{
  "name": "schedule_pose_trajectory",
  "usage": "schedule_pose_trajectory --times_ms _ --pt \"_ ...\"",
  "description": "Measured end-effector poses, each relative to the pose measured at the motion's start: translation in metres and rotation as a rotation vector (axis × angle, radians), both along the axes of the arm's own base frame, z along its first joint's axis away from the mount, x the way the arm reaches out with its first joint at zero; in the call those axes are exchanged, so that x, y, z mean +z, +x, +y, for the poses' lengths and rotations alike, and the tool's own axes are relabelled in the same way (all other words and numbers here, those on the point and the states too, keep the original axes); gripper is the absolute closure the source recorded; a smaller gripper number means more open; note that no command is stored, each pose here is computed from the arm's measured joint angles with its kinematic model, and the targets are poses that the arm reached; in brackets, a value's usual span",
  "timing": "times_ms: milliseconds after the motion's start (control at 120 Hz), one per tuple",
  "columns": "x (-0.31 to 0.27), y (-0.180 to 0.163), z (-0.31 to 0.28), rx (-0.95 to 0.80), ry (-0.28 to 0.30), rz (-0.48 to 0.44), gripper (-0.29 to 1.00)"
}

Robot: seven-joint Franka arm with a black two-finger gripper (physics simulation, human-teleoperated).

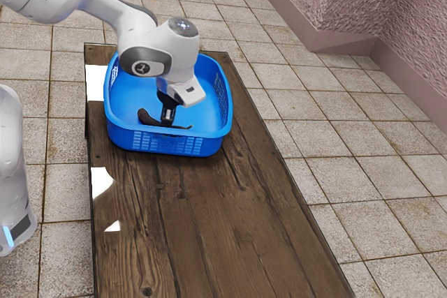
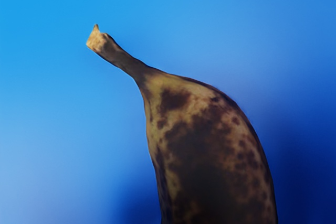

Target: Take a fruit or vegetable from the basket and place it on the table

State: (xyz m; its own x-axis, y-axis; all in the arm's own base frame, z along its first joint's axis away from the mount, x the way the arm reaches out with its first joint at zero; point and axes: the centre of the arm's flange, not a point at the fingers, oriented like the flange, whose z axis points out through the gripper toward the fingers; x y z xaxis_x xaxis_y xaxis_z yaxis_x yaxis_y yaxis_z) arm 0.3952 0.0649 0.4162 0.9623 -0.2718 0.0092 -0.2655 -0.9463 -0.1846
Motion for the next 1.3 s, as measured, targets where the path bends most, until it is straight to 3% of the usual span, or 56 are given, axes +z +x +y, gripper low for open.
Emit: schedule_pose_trajectory --times_ms 383,667,808,1025,1300 --pt "-0.003 0.002 0.0 -0.01 -0.001 0.003 0.42" --pt "0.005 0.003 0.0 0.005 0.009 0.0 0.51" --pt "0.033 0.01 0.0 0.021 0.021 -0.029 0.57" --pt "0.089 0.019 -0.015 0.027 0.048 -0.072 0.55" --pt "0.192 0.03 -0.099 -0.052 0.056 -0.185 0.57"
